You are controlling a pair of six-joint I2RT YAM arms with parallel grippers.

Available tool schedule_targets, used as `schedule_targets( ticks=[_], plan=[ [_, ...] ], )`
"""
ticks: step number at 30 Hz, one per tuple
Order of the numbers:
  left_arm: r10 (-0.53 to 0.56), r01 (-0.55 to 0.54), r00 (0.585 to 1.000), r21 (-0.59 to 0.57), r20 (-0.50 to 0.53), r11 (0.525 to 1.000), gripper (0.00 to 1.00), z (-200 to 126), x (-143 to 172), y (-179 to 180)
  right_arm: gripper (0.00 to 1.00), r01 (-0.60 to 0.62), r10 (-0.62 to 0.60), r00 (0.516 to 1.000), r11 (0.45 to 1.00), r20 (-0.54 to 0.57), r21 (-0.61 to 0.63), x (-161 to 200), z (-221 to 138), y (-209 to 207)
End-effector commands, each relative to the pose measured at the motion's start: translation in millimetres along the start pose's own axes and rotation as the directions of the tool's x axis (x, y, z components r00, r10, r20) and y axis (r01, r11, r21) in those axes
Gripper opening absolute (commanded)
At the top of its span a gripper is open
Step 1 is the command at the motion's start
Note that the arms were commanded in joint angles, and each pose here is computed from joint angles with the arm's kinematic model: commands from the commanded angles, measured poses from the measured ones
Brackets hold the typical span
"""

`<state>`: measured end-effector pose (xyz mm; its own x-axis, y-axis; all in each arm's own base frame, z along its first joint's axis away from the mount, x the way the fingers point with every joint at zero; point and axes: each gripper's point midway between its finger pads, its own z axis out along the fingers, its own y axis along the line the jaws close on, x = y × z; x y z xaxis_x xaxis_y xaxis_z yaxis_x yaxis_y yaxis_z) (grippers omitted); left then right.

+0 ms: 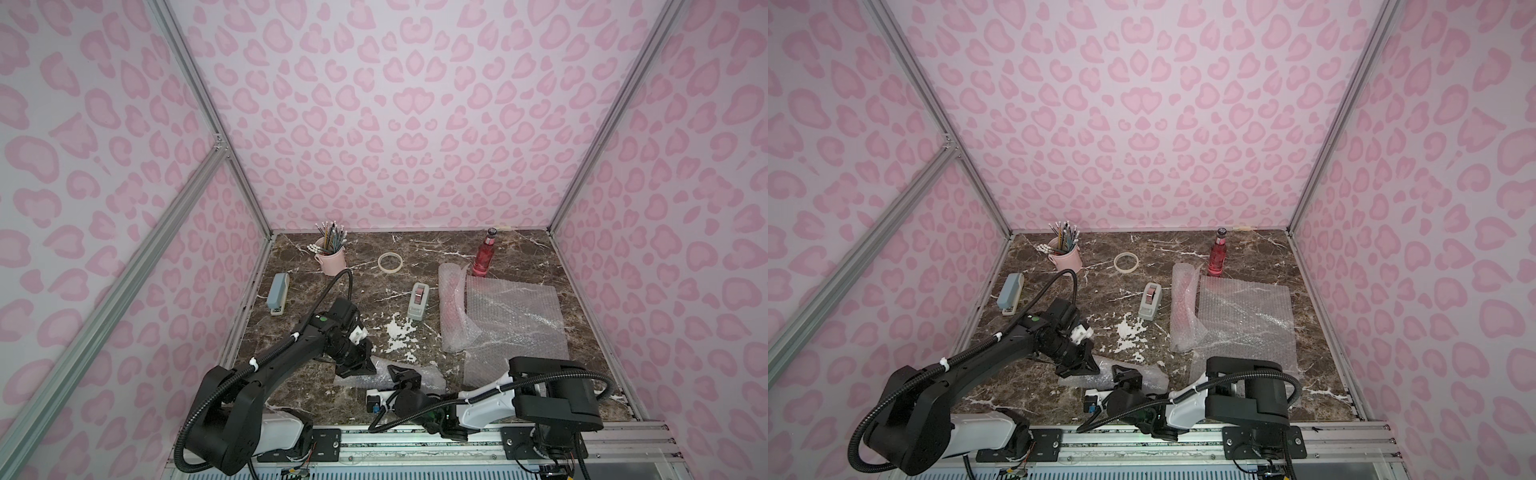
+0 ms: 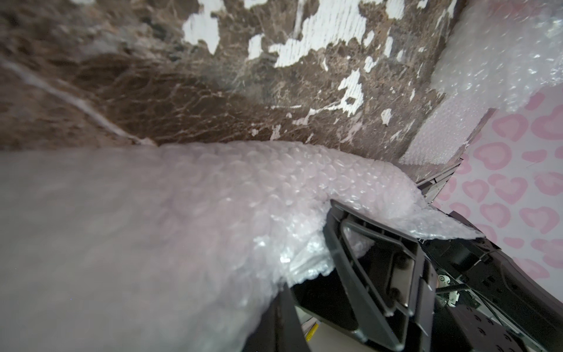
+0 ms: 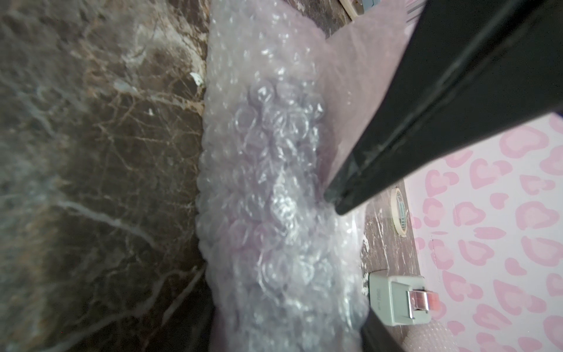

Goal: Wrap wine bottles in bubble wrap
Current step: Stick the tape on the bubble wrap.

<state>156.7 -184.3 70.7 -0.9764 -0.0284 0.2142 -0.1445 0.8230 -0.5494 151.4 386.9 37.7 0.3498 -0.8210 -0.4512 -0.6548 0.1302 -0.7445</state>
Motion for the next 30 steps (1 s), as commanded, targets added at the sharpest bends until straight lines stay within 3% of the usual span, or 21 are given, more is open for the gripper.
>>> schedule_targets(
  ticks=[1, 8, 11, 16, 21, 24, 30],
  plan=[
    [-0.014, 0.012, 1.0, -0.061, -0.023, 0.998, 0.02, 5, 4, 14, 0.44, -0.035, 0.035, 0.999, 0.999, 0.026, -0.006, -10, -1, -1],
    [-0.01, 0.006, 0.999, -0.096, -0.034, 0.995, 0.02, 7, 6, 23, 0.61, -0.129, 0.132, 0.988, 0.991, 0.084, -0.04, -30, -7, -17],
    [-0.008, 0.004, 0.999, -0.104, -0.035, 0.995, 0.02, 9, 5, 25, 0.69, -0.199, 0.213, 0.968, 0.974, 0.131, -0.109, -44, -14, -25],
    [-0.005, 0.001, 0.999, -0.114, -0.037, 0.993, 0.02, 10, 5, 28, 0.73, -0.297, 0.344, 0.919, 0.926, 0.194, -0.233, -54, -32, -36],
    [0.001, -0.005, 1.0, -0.116, -0.031, 0.993, 0.02, 9, 2, 26, 0.7, -0.386, 0.464, 0.864, 0.859, 0.195, -0.336, -52, -38, -43],
    [0.007, -0.01, 1.0, -0.12, -0.021, 0.993, 0.02, 6, 1, 26, 0.65, -0.53, 0.627, 0.761, 0.749, 0.168, -0.397, -46, -33, -65],
    [0.019, -0.018, 1.0, -0.117, 0.0, 0.993, 0.02, 2, -2, 23, 0.57, -0.728, 0.868, 0.493, 0.445, 0.052, -0.522, -44, -16, -95]
  ],
)
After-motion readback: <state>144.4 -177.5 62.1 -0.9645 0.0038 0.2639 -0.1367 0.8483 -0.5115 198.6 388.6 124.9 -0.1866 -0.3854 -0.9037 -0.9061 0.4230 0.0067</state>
